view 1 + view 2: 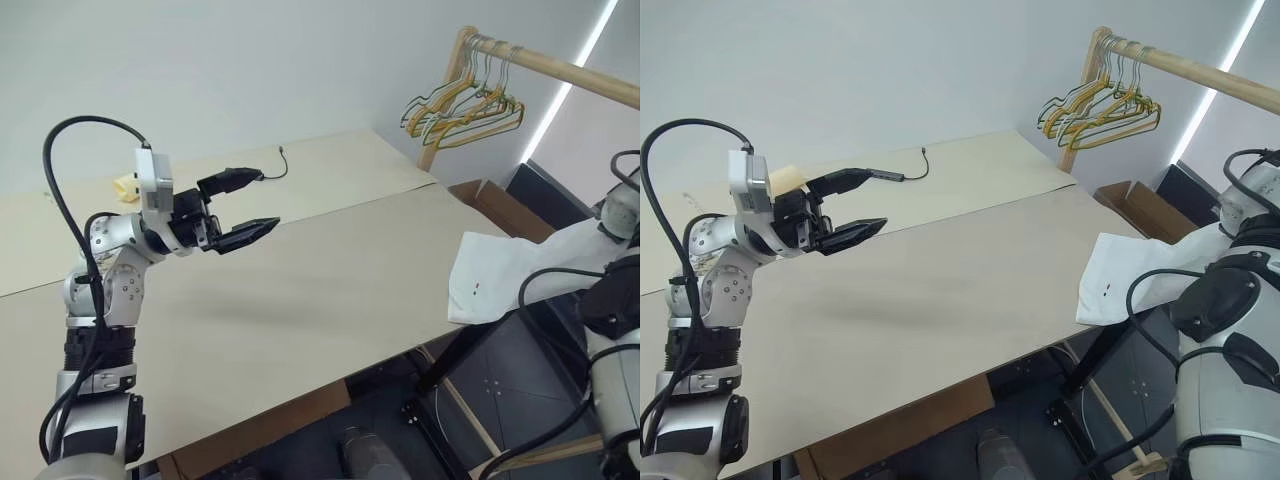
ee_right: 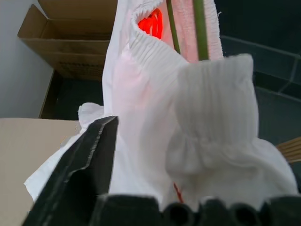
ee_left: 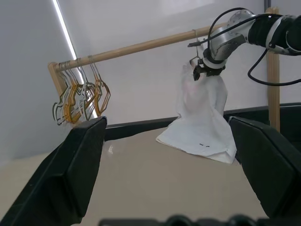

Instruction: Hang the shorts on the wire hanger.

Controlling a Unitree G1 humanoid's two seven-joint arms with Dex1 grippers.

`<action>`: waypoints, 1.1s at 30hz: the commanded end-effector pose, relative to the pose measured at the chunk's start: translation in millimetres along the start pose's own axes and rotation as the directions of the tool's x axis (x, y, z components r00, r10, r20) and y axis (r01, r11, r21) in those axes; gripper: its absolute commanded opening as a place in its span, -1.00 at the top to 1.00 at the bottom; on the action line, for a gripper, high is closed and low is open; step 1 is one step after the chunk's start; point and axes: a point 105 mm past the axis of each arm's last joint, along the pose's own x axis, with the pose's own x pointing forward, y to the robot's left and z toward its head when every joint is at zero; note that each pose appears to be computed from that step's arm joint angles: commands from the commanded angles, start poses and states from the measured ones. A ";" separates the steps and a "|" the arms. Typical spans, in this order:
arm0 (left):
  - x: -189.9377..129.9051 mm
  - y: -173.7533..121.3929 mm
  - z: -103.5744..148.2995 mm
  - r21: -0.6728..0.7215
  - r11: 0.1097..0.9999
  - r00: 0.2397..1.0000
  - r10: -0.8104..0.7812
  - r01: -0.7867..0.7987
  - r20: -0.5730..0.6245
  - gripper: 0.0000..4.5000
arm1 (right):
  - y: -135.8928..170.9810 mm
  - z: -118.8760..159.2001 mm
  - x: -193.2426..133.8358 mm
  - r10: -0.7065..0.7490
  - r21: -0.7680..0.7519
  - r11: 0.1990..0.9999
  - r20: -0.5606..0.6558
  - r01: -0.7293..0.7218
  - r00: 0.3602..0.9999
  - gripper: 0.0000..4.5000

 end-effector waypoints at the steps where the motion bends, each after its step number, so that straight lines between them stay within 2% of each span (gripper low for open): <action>1: 1.2 -1.7 12.1 0.032 0.999 0.999 -0.014 0.013 0.035 -1.00 | -3.7 21.5 -8.7 -0.028 0.014 1.000 0.107 0.027 0.994 -0.99; 3: 0.2 -2.6 11.4 0.031 0.999 0.999 -0.016 0.015 0.035 -1.00 | -1.7 25.6 -12.9 -0.039 -0.025 0.999 0.152 0.043 0.988 -0.99; 7: -2.1 -3.5 9.7 0.026 1.000 0.999 -0.017 0.016 0.032 -1.00 | 5.6 45.9 -36.4 -0.122 -0.131 0.974 0.381 0.184 0.917 -0.99; 9: -2.5 -3.2 8.7 0.025 1.000 1.000 -0.016 0.015 0.026 -1.00 | 13.7 57.7 -55.4 -0.133 -0.169 0.952 0.527 0.257 0.840 -0.99; 12: -2.4 -3.1 8.6 0.026 1.000 1.000 -0.015 0.014 0.024 -1.00 | 36.4 72.0 -94.7 -0.070 -0.198 0.929 0.734 0.311 0.675 -0.99; 15: -4.9 -2.4 9.5 0.026 1.000 1.000 -0.009 0.008 0.023 -1.00 | 57.0 73.3 -120.8 0.011 -0.240 0.896 0.853 0.373 0.523 -0.99; 19: -13.7 0.0 4.5 0.025 0.999 0.999 0.030 -0.030 -0.010 -1.00 | 89.0 63.0 -144.3 0.204 -0.347 0.859 0.906 0.375 0.372 -0.99; 20: -16.8 1.2 1.6 0.034 0.998 0.998 0.052 -0.051 -0.030 -1.00 | 99.8 56.3 -149.2 0.279 -0.401 0.849 0.893 0.345 0.352 -0.99; 22: -23.8 3.7 -6.0 0.061 0.993 0.991 0.106 -0.101 -0.085 -1.00 | 122.5 37.1 -154.8 0.454 -0.538 0.826 0.811 0.169 0.369 -0.99; 23: -27.9 4.5 -10.5 0.069 0.990 0.985 0.128 -0.121 -0.119 -1.00 | 133.2 26.3 -160.0 0.534 -0.598 0.796 0.767 0.094 0.355 -0.99; 25: -39.7 4.9 -22.0 0.056 0.985 0.963 0.173 -0.165 -0.205 -1.00 | 152.8 -0.1 -175.1 0.684 -0.710 0.704 0.670 -0.020 0.289 -0.99; 27: -48.0 3.6 -27.2 0.058 0.980 0.949 0.197 -0.189 -0.245 -1.00 | 163.9 -20.1 -182.8 0.774 -0.778 0.618 0.576 -0.115 0.261 -0.99; 29: -61.7 -0.1 -31.9 0.068 0.972 0.930 0.234 -0.224 -0.285 -1.00 | 177.1 -57.0 -192.9 0.912 -0.891 0.400 0.363 -0.215 0.191 -0.99; 31: -74.3 -3.5 -36.3 0.080 0.961 0.908 0.275 -0.263 -0.316 -1.00 | 180.7 -91.6 -203.0 0.978 -0.950 0.200 0.180 -0.240 0.104 -0.99; 33: -80.7 -5.5 -38.9 0.083 0.954 0.894 0.299 -0.288 -0.334 -1.00 | 179.8 -107.7 -206.4 0.993 -0.958 0.108 0.093 -0.265 0.070 -0.99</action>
